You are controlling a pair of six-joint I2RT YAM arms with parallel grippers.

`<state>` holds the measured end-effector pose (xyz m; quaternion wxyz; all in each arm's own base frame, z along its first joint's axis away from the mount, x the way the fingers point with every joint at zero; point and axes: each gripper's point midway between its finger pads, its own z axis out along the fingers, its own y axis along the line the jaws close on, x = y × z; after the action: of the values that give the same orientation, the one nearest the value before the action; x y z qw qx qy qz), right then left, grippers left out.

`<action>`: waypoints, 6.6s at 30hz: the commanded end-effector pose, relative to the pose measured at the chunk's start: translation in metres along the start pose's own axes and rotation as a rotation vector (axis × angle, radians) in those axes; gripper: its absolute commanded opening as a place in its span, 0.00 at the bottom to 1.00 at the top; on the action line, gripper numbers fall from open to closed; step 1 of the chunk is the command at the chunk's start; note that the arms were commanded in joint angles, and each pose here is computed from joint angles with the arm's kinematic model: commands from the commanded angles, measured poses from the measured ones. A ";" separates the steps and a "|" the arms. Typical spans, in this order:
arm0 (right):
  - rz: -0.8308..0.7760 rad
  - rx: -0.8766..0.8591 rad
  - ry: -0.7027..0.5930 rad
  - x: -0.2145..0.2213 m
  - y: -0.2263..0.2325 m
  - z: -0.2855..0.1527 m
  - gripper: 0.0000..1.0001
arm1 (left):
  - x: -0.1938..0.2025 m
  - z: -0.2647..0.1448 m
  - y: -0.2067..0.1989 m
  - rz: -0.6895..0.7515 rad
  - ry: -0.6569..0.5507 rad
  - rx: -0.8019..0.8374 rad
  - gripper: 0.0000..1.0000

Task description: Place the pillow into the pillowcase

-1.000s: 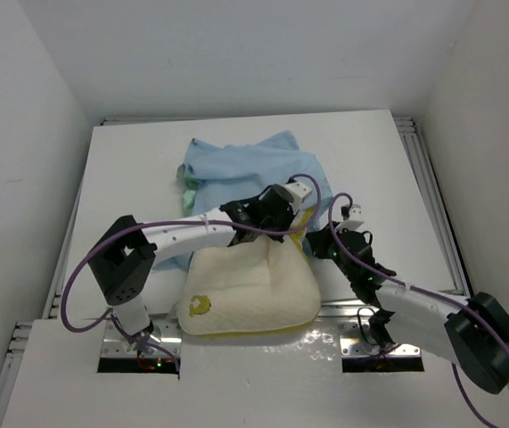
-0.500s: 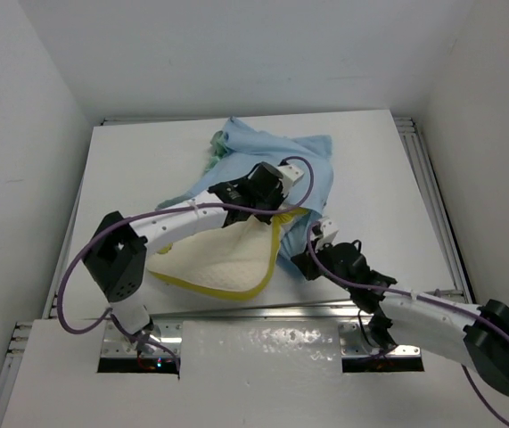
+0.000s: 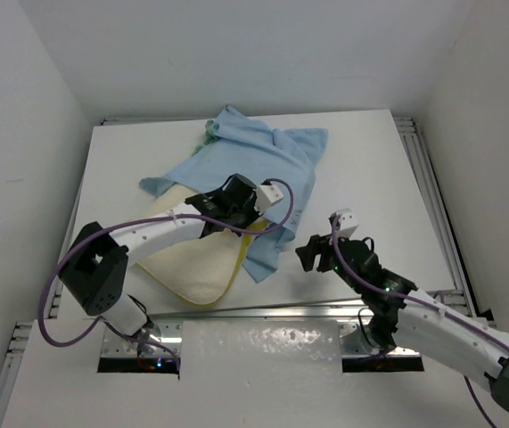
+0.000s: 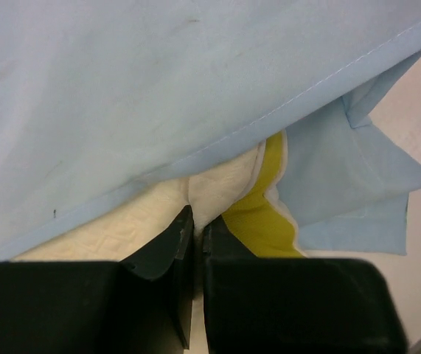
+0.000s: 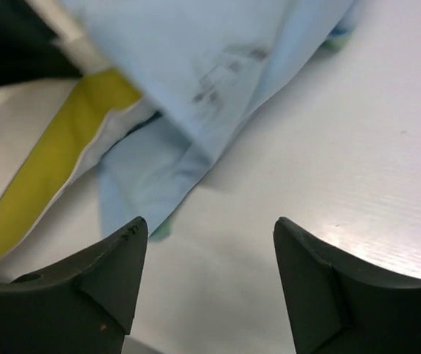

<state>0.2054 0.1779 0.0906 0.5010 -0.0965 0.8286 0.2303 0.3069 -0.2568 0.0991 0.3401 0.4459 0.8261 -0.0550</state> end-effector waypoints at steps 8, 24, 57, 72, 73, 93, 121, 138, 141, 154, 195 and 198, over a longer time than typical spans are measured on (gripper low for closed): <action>-0.105 0.068 -0.063 -0.053 0.003 0.065 0.68 | -0.033 -0.020 -0.006 0.026 -0.164 0.050 0.00; -0.016 0.282 -0.136 -0.054 -0.033 0.128 0.02 | 0.016 -0.014 -0.070 0.116 -0.074 0.182 0.66; -0.128 -0.616 -0.033 -0.077 0.179 0.052 0.00 | -0.099 -0.037 0.046 -0.227 -0.293 0.005 0.00; 0.129 -0.101 0.066 -0.033 0.034 0.067 0.00 | -0.070 -0.106 0.000 0.089 -0.210 0.268 1.00; 0.130 -0.100 0.077 -0.030 0.034 0.069 0.00 | -0.064 -0.110 -0.003 0.097 -0.194 0.289 0.99; -0.011 -0.180 0.159 -0.061 0.086 0.093 0.00 | 0.012 -0.011 0.292 -0.110 -0.047 0.053 0.68; 0.325 0.238 0.092 -0.079 0.123 0.062 0.80 | 0.092 0.028 0.227 -0.365 -0.077 0.166 0.00; 0.458 0.153 0.231 -0.001 0.156 0.087 0.84 | 0.116 0.001 0.174 -0.571 0.000 0.202 0.00; 0.485 0.212 0.351 0.024 0.151 0.100 0.85 | 0.117 -0.003 0.168 -0.578 0.013 0.220 0.00; 0.586 0.180 0.133 -0.015 0.111 0.112 0.00 | 0.117 -0.040 0.124 -0.505 0.031 0.398 0.00; 0.178 0.416 0.206 -0.115 0.004 0.047 0.16 | 0.143 -0.058 0.113 -0.435 0.133 0.546 0.00; 0.422 0.524 0.194 -0.082 -0.043 0.038 0.27 | 0.143 -0.059 0.116 -0.439 0.142 0.530 0.00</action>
<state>0.3110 0.1961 0.1889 0.4442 0.1054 0.8810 0.1241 0.3035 -0.0699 0.0662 0.1010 0.3318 0.8767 -0.3333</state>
